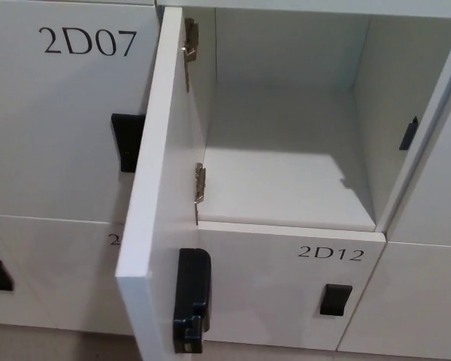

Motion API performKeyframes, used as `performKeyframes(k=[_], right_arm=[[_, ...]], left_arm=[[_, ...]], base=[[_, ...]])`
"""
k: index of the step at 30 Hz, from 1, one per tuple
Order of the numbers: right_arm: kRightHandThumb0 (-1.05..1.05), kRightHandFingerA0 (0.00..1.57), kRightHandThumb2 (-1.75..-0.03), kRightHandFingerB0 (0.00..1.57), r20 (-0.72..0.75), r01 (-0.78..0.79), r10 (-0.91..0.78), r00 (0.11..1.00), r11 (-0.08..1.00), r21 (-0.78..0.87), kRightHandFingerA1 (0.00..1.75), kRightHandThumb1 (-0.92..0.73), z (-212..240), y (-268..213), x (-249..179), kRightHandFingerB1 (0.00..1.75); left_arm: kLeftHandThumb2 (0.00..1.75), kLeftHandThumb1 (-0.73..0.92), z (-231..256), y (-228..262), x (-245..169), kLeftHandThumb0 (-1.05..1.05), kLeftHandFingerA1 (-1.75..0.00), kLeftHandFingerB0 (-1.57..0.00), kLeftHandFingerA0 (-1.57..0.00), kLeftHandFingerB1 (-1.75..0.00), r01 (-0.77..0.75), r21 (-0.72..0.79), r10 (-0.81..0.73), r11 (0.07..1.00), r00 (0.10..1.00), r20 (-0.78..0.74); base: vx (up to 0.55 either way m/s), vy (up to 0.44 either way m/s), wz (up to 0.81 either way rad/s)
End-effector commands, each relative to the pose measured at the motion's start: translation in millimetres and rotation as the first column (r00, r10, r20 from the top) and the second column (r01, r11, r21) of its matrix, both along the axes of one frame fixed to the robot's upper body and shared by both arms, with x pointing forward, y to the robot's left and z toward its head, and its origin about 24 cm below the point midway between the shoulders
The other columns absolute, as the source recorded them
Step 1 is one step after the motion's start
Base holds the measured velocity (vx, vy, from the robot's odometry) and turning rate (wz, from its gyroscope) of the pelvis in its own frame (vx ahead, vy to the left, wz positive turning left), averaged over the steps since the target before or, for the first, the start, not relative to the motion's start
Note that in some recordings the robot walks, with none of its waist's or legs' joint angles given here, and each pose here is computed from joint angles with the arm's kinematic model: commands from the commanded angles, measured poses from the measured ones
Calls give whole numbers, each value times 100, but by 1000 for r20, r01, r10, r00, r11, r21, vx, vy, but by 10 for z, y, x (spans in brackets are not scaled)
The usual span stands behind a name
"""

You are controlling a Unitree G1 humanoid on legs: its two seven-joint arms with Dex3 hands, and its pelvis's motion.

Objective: The robot uses its left hand to push the door of an open cabinet towards the right and closes it

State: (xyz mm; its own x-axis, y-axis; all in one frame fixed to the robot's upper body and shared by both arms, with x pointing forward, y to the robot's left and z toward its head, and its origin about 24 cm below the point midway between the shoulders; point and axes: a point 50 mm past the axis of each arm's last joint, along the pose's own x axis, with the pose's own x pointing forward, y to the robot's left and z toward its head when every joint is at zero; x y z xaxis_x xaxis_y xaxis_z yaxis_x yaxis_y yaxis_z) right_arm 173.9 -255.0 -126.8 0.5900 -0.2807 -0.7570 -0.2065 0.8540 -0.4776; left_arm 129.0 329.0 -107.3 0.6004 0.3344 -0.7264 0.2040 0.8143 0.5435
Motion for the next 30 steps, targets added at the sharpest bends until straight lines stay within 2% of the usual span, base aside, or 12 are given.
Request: performKeyframes(k=[1, 7, 11, 15, 19, 21, 22, 23, 24, 27, 28, 30], right_arm=[[-43, 47, -65, 41, 25, 8, -8, 1000, 1000, -6, 40, -84, 5, -33, -17, 36], [-44, 48, -66, 42, 25, -4, 5, 1000, 1000, -25, 39, -84, 5, -25, -9, 36], [-45, 47, -65, 42, 24, -3, 4, 1000, 1000, -20, 40, -83, 1, -15, -10, 36], [-43, 50, -65, 44, 23, -2, 3, 1000, 999, -38, 40, -82, -4, -23, -27, 37], [-42, 50, -65, 44, 21, 17, -17, 1000, 1000, -12, 40, -83, -12, -25, -47, 37], [-42, 50, -65, 44, 20, 20, -19, 1000, 1000, -12, 40, -83, -16, -26, -56, 37], [-43, 49, -65, 44, 20, 14, -14, 1000, 1000, -16, 40, -83, -16, -25, -56, 37], [-43, 49, -65, 44, 20, 10, -9, 1000, 1000, -19, 40, -83, -16, -23, -57, 37], [-43, 49, -65, 45, 22, 4, -3, 1000, 1000, -23, 40, -83, -12, -22, -48, 37], [-43, 49, -65, 45, 24, 1, -1, 1000, 1000, -25, 40, -83, -6, -22, -34, 37], [-44, 49, -65, 45, 28, 6, -5, 1000, 1000, -24, 40, -83, 1, -26, -21, 37], [-45, 50, -64, 46, 33, 12, -11, 999, 999, -30, 40, -81, 12, -34, 0, 37]], left_arm=[[72, 92, 52, 64, 3, -70, -40, -25, -33, -31, 8, 2, -8, 1000, 999, 41], [71, 92, 62, 84, 20, -70, -39, -25, -31, -30, -16, -11, 16, 1000, 999, 46], [68, 92, 93, 138, 25, -70, -48, -32, -42, -34, -110, 12, 108, 994, 988, 108], [67, 89, 228, 107, 238, -68, -49, -39, -46, -34, -41, 32, 32, 999, 969, 245], [68, 90, 606, -150, 912, -68, -39, -39, -45, -33, 213, 167, -265, 963, 866, 424], [68, 90, 648, -189, 969, -68, -39, -39, -45, -33, 236, 186, -296, 954, 850, 436], [106, 68, 836, -362, 1217, -55, -55, -22, -38, -47, 319, 222, -389, 921, 779, 492], [106, 68, 991, -501, 1381, -55, -55, -22, -38, -47, 376, 256, -454, 891, 717, 528], [72, 82, 1203, -692, 1562, -65, -38, -33, -41, -36, 441, 315, -540, 840, 628, 561], [72, 82, 1282, -766, 1609, -65, -38, -33, -41, -36, 462, 348, -576, 816, 597, 559], [68, 91, 1433, -974, 1724, -67, -38, -36, -44, -35, 517, 393, -645, 760, 522, 559], [71, 84, 1698, -1334, 1856, -71, -40, -33, -42, -35, 586, 476, -743, 656, 391, 543]], base=[[0, 0, 0], [0, 0, 0], [0, 0, 0], [0, 0, 0], [2, 0, 2], [0, 0, 0], [0, 0, 0], [0, 0, 0], [0, 0, 0], [0, 0, 0], [0, 0, 0], [0, 0, 0]])
